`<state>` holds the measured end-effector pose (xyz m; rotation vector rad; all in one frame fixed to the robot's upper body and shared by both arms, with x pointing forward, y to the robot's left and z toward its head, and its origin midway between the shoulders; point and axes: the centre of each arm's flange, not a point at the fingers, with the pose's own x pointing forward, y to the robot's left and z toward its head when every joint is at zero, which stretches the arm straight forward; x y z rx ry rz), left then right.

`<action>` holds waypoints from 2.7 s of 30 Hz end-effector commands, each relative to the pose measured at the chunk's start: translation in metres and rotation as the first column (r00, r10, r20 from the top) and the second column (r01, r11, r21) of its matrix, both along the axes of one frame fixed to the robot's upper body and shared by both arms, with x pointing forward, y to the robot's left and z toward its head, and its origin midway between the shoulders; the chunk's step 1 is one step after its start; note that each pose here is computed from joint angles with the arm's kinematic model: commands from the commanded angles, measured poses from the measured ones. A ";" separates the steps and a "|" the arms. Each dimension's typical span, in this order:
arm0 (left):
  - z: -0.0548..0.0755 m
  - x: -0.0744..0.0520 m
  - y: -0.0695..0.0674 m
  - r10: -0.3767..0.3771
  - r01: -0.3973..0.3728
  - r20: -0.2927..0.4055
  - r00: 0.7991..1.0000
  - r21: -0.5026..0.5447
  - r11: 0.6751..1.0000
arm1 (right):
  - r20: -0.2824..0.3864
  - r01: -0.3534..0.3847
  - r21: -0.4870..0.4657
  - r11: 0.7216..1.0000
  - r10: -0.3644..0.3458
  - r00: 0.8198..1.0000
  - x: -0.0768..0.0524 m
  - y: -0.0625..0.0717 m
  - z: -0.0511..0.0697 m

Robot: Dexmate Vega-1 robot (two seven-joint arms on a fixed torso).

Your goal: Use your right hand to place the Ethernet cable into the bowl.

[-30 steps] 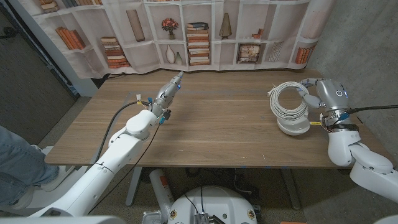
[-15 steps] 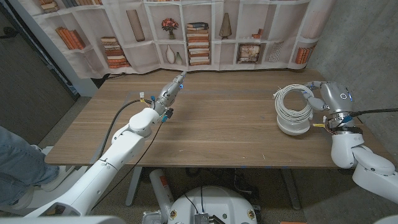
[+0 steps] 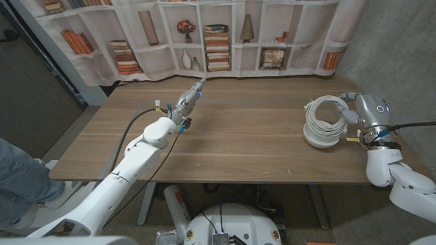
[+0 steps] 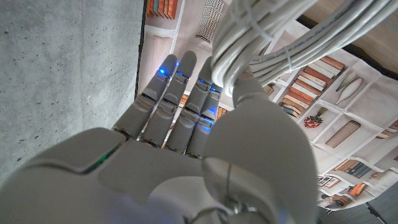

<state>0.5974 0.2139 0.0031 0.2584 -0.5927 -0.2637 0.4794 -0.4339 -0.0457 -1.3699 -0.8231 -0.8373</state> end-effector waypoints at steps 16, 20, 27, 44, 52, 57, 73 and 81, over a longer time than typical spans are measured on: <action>-0.004 0.002 -0.001 -0.009 0.009 -0.006 1.000 0.001 1.000 | -0.063 0.038 0.018 0.999 -0.036 0.997 0.014 -0.002 -0.018; -0.003 0.002 0.001 -0.009 0.009 -0.005 1.000 0.001 1.000 | -0.071 0.038 0.019 0.999 -0.036 0.997 0.015 -0.001 -0.022; -0.004 0.005 0.001 -0.013 0.013 -0.013 1.000 0.008 1.000 | -0.091 0.053 0.029 0.998 -0.050 0.995 0.018 -0.001 -0.029; -0.001 0.008 0.002 -0.017 0.017 -0.014 1.000 0.015 1.000 | -0.140 0.089 0.038 0.995 -0.083 0.987 0.023 -0.001 -0.038; 0.000 0.008 0.002 -0.015 0.015 -0.013 1.000 0.012 1.000 | -0.149 0.100 0.049 0.994 -0.091 0.985 0.026 -0.004 -0.035; -0.001 0.009 0.004 -0.012 0.012 -0.013 1.000 0.007 1.000 | -0.152 0.098 0.052 0.994 -0.089 0.984 0.027 -0.005 -0.035; -0.001 0.011 0.006 -0.012 0.012 -0.013 1.000 0.001 1.000 | -0.168 0.092 0.058 0.994 -0.081 0.982 0.029 -0.003 -0.033; 0.002 0.011 0.005 -0.018 0.018 -0.009 1.000 0.002 1.000 | -0.186 0.093 0.061 0.994 -0.081 0.979 0.026 -0.003 -0.032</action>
